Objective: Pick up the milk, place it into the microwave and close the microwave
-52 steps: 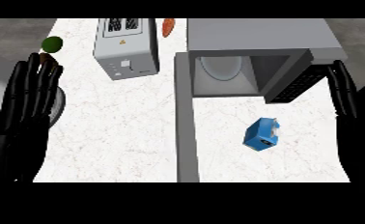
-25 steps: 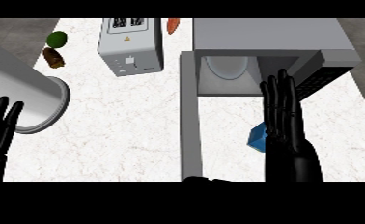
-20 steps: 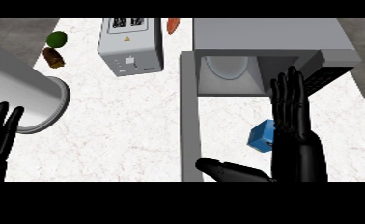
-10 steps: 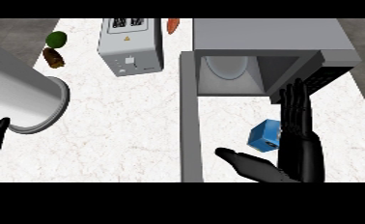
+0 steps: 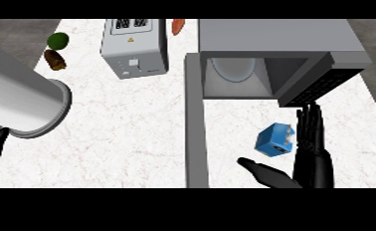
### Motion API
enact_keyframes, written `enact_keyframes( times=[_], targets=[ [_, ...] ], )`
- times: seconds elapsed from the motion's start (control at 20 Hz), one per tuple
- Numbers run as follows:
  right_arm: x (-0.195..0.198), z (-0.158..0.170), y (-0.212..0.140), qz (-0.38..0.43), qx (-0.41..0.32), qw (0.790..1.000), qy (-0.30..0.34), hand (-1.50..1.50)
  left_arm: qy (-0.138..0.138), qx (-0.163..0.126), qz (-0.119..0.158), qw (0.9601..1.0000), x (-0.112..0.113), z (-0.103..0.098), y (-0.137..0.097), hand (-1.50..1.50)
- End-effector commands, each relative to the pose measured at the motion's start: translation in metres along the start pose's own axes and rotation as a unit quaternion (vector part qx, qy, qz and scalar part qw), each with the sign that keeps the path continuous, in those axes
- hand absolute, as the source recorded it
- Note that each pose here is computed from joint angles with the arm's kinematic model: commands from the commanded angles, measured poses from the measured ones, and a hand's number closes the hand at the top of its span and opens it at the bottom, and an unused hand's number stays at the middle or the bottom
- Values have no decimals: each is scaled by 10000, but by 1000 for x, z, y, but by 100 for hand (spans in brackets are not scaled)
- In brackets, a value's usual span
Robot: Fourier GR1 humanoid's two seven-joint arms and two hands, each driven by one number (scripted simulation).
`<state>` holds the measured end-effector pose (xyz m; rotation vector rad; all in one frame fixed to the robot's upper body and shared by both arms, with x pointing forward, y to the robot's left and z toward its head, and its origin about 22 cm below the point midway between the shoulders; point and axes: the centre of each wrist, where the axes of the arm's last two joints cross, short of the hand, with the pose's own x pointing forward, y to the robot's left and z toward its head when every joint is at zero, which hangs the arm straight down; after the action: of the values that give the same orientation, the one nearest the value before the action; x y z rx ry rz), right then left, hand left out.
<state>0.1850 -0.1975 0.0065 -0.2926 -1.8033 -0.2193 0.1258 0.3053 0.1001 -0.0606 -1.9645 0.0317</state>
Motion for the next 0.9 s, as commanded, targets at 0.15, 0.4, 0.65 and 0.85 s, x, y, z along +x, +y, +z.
enact_keyframes(
  times=[0.15,0.4,0.65,0.85],
  targets=[
    [-40,19,-25,97,-33,9999,73,-150,67,-27,62,10000,12,1,-4,-150],
    [-48,9,-46,144,178,9997,12,-150,26,-7,34,10000,7,13,-3,-150],
    [-73,2,-20,235,343,9991,-61,-150,-7,-49,156,9999,13,18,-11,-150],
    [-82,-7,-41,253,256,9993,-56,-150,-13,55,32,10000,19,2,2,-150]
  ],
)
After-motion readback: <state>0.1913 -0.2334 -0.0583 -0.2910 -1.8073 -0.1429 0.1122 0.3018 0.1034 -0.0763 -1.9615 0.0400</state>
